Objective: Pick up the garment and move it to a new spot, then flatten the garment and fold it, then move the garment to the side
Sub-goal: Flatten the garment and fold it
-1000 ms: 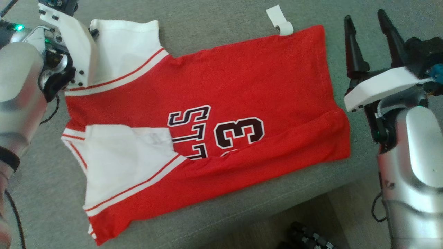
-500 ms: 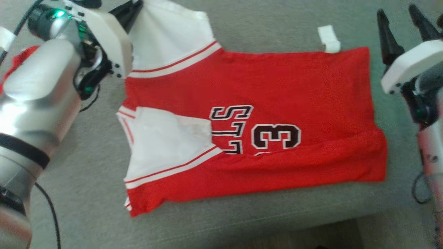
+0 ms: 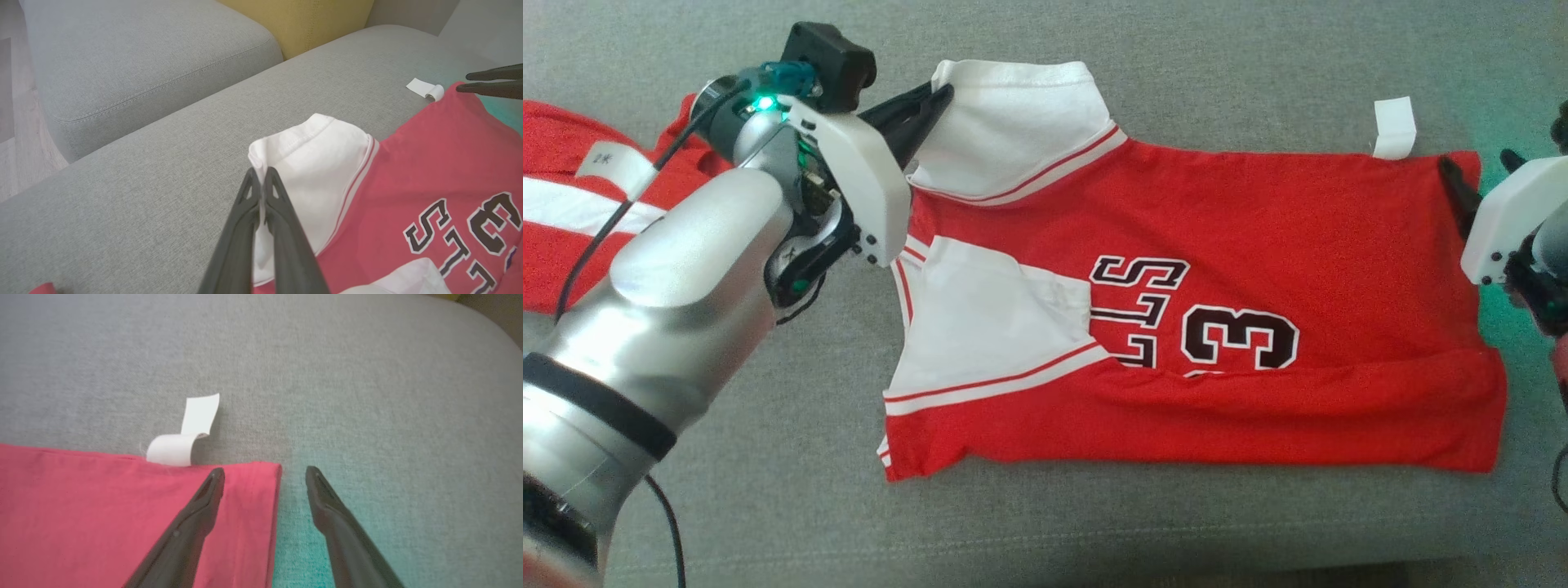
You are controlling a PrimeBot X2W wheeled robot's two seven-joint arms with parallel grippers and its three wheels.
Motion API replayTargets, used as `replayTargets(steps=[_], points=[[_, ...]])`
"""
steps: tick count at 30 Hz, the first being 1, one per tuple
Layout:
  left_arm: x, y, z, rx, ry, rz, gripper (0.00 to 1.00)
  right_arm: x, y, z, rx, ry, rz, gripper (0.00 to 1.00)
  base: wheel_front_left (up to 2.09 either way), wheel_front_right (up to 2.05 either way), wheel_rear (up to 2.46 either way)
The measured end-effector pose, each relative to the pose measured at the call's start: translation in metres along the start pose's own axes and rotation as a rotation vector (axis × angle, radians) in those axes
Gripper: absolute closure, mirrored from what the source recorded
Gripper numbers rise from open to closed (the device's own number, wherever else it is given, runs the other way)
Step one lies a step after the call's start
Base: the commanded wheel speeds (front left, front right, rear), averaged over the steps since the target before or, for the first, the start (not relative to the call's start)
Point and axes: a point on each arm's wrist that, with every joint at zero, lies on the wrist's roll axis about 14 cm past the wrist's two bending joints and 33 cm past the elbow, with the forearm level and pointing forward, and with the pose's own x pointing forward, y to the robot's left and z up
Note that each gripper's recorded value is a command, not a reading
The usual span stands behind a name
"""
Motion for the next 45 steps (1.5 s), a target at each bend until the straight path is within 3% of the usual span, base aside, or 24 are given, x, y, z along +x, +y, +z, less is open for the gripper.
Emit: replayTargets(steps=[16,17,18,24,32,45], points=[[0.007,-0.004,-0.007,-0.009,0.014,-0.019,1.0,0.015,-0.002,-0.012,-0.044,0.11,0.009,0.0,0.0,0.0,0.0],[0.007,-0.003,-0.007,-0.009,0.015,-0.017,1.0,0.015,-0.001,-0.013,-0.047,0.113,0.013,0.36,0.0,0.0,0.0],[0.007,-0.003,-0.007,-0.009,0.016,-0.013,1.0,0.015,-0.001,-0.013,-0.048,0.115,0.016,1.0,0.0,0.0,0.0],[0.007,0.009,-0.012,-0.008,0.03,0.023,1.0,0.016,-0.013,-0.006,-0.047,0.059,-0.01,1.0,0.0,0.0,0.0],[0.02,0.041,0.004,0.023,0.006,0.092,1.0,0.018,-0.038,0.059,-0.034,-0.176,-0.087,1.0,0.0,0.0,0.0],[0.041,0.077,0.055,0.09,-0.143,0.195,1.0,0.013,-0.032,0.127,-0.021,-0.475,-0.111,1.0,0.0,0.0,0.0]])
